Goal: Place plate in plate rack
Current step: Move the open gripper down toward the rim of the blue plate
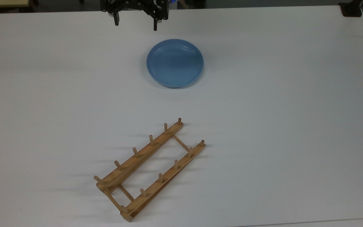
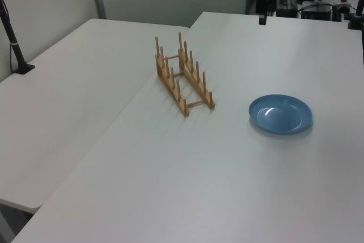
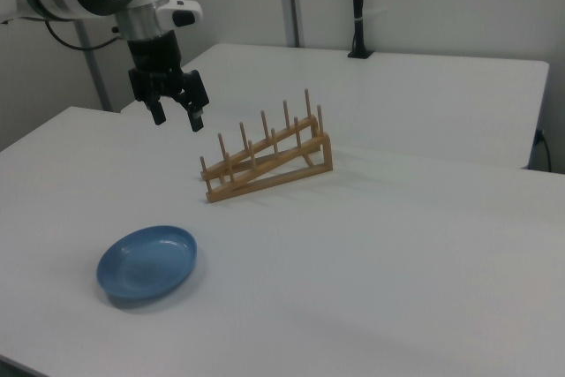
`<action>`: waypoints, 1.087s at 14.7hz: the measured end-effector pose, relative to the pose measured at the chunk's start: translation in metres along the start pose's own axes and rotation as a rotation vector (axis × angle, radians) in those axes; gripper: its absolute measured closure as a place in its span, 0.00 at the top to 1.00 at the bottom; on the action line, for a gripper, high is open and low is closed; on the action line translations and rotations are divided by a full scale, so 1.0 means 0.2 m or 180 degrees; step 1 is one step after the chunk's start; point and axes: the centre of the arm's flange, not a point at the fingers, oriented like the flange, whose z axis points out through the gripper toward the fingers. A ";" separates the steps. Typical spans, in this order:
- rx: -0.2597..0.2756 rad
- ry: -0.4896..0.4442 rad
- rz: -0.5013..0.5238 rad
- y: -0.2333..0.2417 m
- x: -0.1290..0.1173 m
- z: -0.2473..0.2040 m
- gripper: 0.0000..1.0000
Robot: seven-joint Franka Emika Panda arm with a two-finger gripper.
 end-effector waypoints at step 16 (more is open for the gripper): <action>0.0012 -0.0167 -0.0584 0.17 0.02 0.13 1.00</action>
